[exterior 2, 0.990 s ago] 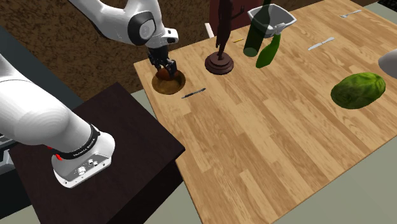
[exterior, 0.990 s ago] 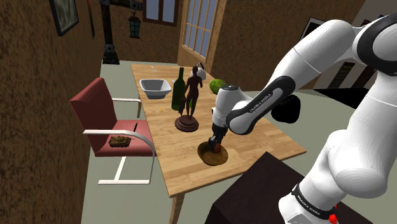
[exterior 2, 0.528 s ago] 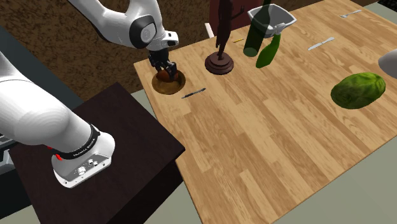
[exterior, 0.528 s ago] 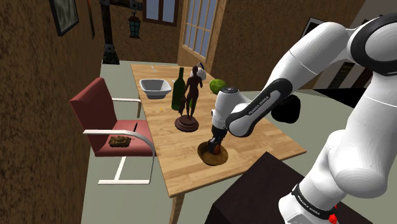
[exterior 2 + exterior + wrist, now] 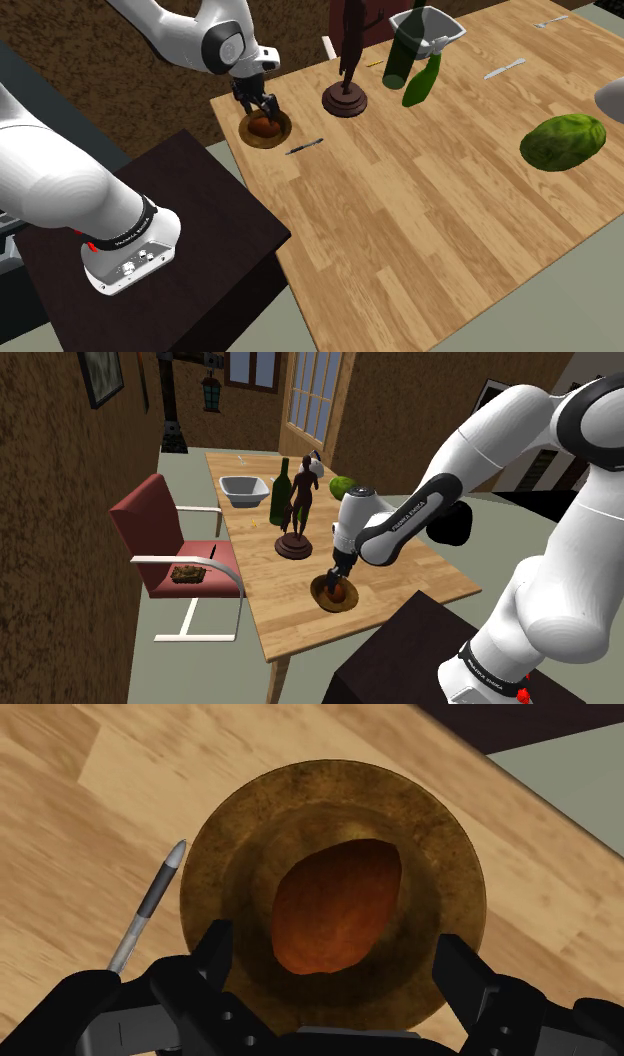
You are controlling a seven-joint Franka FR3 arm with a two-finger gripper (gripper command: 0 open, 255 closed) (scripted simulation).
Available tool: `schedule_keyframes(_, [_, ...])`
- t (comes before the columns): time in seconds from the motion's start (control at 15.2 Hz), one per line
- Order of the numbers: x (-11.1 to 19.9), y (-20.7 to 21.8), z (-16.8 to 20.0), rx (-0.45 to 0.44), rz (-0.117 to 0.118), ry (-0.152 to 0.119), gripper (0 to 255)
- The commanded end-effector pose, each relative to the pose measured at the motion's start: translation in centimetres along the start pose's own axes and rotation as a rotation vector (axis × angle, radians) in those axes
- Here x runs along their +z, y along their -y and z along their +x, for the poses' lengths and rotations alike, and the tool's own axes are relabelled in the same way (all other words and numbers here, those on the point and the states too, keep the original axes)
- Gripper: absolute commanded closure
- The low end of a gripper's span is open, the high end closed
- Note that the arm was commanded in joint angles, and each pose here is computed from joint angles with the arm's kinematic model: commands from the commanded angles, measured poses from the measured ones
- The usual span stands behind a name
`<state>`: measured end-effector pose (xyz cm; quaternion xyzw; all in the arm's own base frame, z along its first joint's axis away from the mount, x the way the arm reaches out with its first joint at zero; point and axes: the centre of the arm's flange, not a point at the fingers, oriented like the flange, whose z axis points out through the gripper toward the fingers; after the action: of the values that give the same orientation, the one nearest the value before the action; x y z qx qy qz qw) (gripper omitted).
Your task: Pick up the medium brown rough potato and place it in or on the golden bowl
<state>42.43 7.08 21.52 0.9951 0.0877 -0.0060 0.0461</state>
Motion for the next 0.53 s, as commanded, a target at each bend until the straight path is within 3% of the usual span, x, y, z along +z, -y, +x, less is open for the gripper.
schedule_keyframes(0.0, [-2.1, 0.0, 0.0, 0.0, 0.0, 0.0, 0])
schedule_keyframes(0.13, [-4.4, 0.0, 0.0, 0.0, 0.0, 0.0, 0])
schedule_keyframes(0.46, [-4.4, 0.0, 0.0, 0.0, 0.0, 0.0, 0])
